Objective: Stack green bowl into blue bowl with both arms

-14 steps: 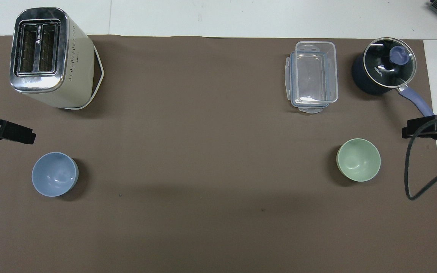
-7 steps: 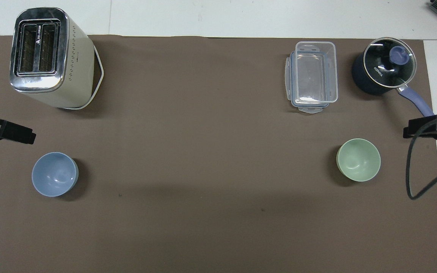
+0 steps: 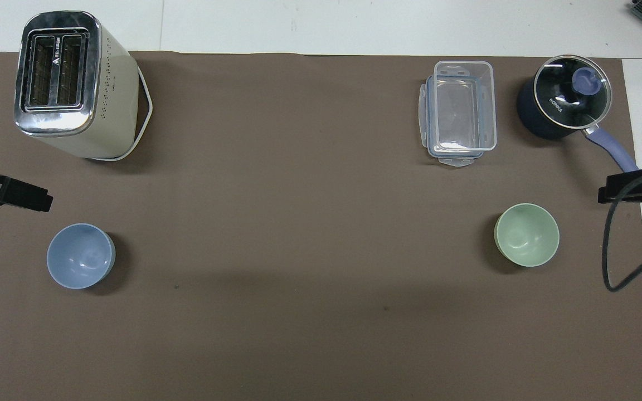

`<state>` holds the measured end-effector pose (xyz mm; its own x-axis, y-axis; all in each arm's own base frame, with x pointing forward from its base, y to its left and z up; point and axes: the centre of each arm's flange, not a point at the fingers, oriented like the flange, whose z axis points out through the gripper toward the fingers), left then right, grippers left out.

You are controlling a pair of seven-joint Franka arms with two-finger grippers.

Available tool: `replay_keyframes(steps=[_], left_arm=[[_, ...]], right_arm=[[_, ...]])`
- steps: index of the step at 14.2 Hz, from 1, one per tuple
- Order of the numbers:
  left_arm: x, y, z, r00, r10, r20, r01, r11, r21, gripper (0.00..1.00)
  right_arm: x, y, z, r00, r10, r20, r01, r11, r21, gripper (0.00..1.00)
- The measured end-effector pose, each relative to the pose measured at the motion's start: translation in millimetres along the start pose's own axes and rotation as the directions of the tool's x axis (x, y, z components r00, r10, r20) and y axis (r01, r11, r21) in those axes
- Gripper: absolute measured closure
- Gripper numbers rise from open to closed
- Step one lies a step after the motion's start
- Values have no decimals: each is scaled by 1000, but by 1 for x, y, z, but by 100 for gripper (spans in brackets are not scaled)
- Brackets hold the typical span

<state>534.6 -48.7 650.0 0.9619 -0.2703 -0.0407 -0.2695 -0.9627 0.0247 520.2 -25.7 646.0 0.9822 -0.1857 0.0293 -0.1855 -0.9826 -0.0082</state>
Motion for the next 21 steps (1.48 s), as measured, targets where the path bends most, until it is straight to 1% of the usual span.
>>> replay_keyframes(steps=[6, 9, 13, 19, 21], left_arm=[[-1, -5, 4, 1000, -6, 8, 6, 1000, -2, 0], [-7, -24, 18, 1000, -19, -2, 19, 1000, -3, 0], [-14, -62, 59, 1000, -15, -6, 14, 1000, -11, 0], [-25, -106, 136, 1000, 8, -2, -8, 1000, -25, 0], [-31, -118, 158, 1000, -2, -19, 2, 999, -33, 0]], right_arm=[[0, 2, 0, 1000, 3, 1, -3, 1000, 0, 0], [0, 2, 0, 1000, 0, 1, 0, 1000, 0, 0], [0, 1, 0, 1000, -3, 2, 3, 1000, 0, 0], [0, 1, 0, 1000, -6, 2, 6, 1000, 0, 0], [0, 1, 0, 1000, -7, 1, 7, 1000, 0, 0]])
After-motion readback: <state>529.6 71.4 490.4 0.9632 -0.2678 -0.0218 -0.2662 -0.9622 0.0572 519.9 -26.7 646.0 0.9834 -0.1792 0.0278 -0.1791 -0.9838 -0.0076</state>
